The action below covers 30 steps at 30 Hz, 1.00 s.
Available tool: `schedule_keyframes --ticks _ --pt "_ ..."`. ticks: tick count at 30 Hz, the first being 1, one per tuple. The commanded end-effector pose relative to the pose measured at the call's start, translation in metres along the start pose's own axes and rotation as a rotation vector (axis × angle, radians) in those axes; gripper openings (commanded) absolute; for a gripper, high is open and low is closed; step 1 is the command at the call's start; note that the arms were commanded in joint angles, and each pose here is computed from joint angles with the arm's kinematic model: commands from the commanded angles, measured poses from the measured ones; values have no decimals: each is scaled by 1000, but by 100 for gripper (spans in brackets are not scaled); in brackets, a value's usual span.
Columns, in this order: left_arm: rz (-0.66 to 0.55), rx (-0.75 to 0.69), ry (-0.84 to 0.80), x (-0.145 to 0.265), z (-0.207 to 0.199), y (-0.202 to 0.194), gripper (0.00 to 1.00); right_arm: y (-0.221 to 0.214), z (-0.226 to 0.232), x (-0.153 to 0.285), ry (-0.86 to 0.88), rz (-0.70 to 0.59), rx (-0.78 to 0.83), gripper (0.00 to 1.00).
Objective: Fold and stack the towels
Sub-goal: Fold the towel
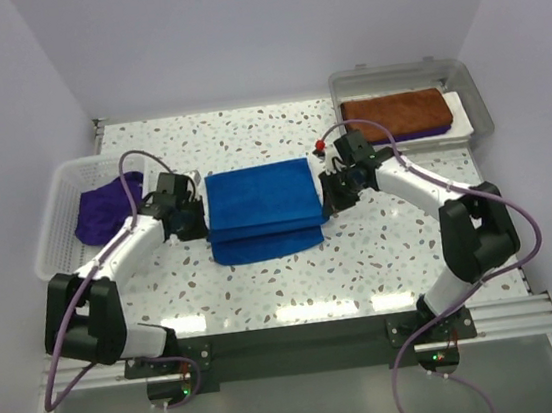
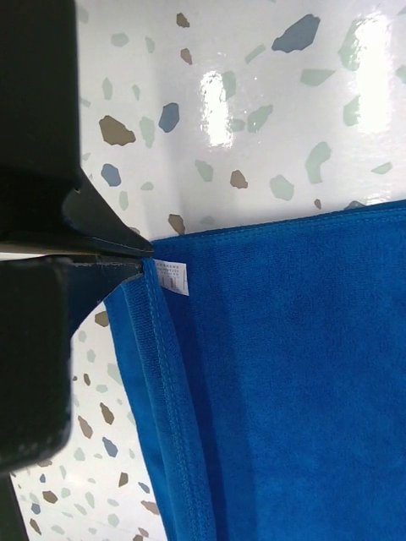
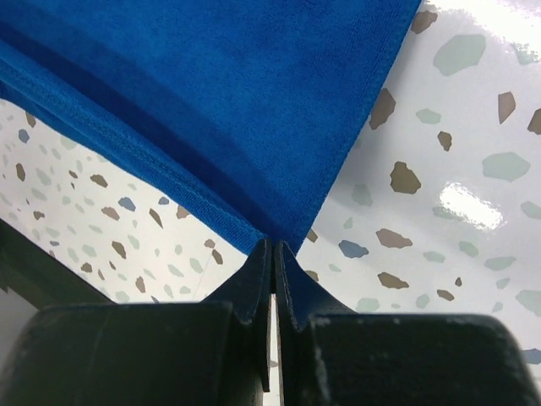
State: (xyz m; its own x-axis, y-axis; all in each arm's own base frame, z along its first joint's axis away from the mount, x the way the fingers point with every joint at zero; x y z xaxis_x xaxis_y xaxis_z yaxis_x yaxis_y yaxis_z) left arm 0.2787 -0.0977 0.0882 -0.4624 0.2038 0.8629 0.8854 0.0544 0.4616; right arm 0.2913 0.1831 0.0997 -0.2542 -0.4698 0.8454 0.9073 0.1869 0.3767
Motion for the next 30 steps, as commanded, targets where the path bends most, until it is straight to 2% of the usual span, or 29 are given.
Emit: schedule_keyframes --ticks 1,6,13,16,17,20,22,23,25,29,30 --pt "16 10 109 -14 24 -10 0 -8 -26 -8 -93 25 -33 0" --pt "74 22 138 -35 32 -31 0 -13 -30 -29 -78 51 -49 0" --pt "88 20 132 -37 31 -39 0 -28 -33 -47 -69 105 -59 0" --pt "83 16 125 -32 28 -40 9 -31 -32 -46 -65 110 -56 0" --pt "85 20 122 -30 28 -41 17 -32 -31 -45 -62 114 -54 2" --pt "48 26 100 -16 21 -38 32 -30 -20 -33 -30 105 -43 22" --pt "35 30 69 -8 14 -38 37 -27 -10 -20 -9 84 -16 35" --pt "35 39 64 -2 12 -40 42 -29 -5 -14 -3 89 -5 38" --pt "-17 42 22 14 3 -34 47 -29 10 1 20 65 40 40" --pt "-78 49 -47 37 -14 -32 66 -34 32 14 50 44 90 43" --pt "-85 48 -64 39 -18 -31 67 -32 37 15 56 35 104 43"
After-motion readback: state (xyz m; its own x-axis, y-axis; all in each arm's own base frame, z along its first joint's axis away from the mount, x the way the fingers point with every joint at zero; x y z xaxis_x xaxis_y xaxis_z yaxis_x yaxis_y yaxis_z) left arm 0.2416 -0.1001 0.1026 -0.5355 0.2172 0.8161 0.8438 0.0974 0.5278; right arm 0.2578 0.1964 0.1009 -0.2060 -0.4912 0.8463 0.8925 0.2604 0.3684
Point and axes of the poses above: each gripper's point midway between its finger pads, its own x axis back along the fingers, its own z axis along the line the jaws close on, y = z × x, the point moved 2 cm from there along x, back along the fingers, and after that the axes turned 2 degrees about -x, right-handed, at the moved point
